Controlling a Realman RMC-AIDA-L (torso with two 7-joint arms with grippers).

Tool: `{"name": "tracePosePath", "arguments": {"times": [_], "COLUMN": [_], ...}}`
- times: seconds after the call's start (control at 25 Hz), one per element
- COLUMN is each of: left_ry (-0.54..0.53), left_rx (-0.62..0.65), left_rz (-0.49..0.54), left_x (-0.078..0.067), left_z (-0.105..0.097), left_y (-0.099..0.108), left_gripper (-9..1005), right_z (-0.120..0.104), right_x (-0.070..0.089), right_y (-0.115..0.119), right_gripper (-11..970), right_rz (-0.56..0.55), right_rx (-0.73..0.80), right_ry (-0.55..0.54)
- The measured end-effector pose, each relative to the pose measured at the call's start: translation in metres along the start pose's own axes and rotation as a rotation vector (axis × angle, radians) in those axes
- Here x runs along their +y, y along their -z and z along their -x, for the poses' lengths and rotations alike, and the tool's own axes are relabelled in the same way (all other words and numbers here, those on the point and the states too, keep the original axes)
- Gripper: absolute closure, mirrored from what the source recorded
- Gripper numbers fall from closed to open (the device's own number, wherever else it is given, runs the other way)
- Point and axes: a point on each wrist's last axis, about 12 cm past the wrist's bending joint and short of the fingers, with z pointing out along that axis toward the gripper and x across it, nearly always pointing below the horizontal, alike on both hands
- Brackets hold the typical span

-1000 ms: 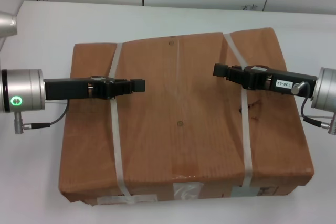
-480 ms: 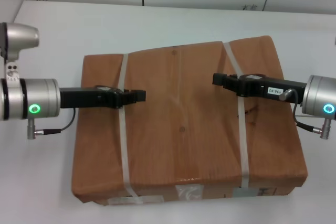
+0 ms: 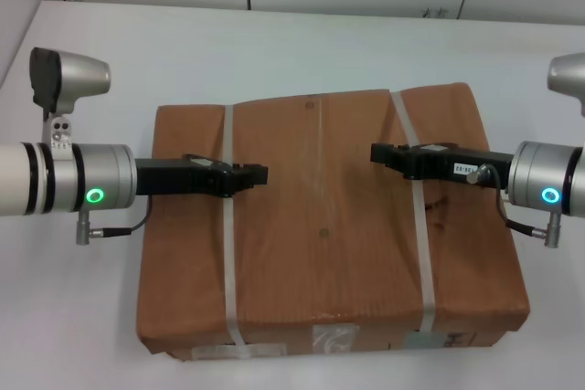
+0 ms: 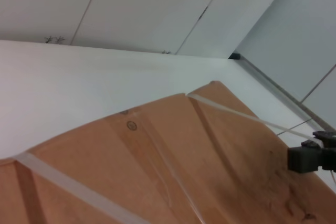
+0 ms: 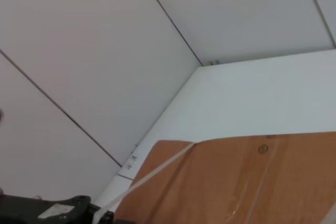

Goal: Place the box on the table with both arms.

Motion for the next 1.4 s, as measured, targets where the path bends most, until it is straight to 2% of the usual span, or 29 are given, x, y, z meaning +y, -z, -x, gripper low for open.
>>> {"name": "tracePosePath", "arguments": {"times": [0.56,0.76,0.96,1.28,1.4], "left_ry": [0.007,0.002,0.002,0.004,0.0], "left_rx": [0.014,0.029,0.039,0.039,0.035], "left_rz": [0.07,0.084,0.107,0.11,0.115], "left_x": [0.005,0.005,0.007,0.008,0.008], "left_z": [-0.006,-0.011,-0.014,-0.017,-0.019], "left_y": [-0.004,-0.007,-0.009,-0.007,-0.006], "left_gripper": [888,887,886,855,660], "right_z": [-0.01,-0.013,-0.016,-0.018,-0.018], "right_x": [-0.003,-0.007,-0.011,-0.015,-0.017], "right_y": [-0.007,-0.006,-0.006,-0.003,-0.003], "right_gripper": [926,891,683,528,470], "right_rz": [-0.061,-0.09,-0.128,-0.158,-0.168], "right_rx": [0.063,0.054,0.05,0.034,0.034], "right_ry": [-0.035,-0.045,-0.056,-0.072,-0.07]}}
